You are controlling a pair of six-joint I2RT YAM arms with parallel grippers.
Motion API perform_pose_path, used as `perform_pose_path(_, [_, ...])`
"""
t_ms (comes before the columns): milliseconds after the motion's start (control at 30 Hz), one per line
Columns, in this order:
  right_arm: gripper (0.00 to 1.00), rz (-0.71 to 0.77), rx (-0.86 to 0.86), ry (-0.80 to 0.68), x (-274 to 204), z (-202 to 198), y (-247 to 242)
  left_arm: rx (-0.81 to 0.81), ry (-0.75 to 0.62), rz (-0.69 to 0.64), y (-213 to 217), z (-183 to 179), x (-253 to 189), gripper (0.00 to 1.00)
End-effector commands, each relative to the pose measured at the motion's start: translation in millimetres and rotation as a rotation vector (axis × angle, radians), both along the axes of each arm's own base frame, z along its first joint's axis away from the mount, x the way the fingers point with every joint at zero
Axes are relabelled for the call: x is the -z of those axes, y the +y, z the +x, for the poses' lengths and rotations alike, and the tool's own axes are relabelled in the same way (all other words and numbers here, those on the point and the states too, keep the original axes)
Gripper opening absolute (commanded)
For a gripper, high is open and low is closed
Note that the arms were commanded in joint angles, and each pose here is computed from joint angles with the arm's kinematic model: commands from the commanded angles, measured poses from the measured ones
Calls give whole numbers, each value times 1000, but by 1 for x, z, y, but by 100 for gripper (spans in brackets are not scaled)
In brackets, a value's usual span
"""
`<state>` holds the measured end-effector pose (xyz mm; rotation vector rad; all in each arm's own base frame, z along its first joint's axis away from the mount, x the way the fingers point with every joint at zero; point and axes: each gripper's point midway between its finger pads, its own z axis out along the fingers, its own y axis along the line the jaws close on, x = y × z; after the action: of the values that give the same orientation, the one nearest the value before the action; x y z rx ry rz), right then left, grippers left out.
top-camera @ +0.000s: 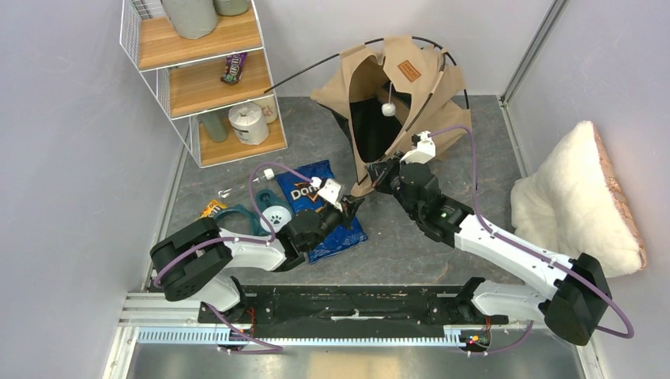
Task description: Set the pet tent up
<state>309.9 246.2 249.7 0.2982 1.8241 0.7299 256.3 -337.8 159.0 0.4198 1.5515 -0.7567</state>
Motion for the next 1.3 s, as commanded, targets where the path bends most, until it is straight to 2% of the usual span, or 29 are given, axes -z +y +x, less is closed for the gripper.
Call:
perform_pose_path(0, [0,211,315,-228,-93,45,-49,37,73,232,12,-21,64,2])
perform_pose_path(267, [0,179,397,-211,-83,52,-59,29,57,247,12,-23,64,2])
perform_pose_path(567, [0,161,395,-213,-85,44,-66,14,65,251,13,-21,66,2])
perform_pose_path(767, [0,138,366,-208,-88,39,-66,8,76,241,13,-21,66,2])
perform_pose_path(1267, [0,82,257,-132,-58,32,-50,-3,58,244,10,-16,55,2])
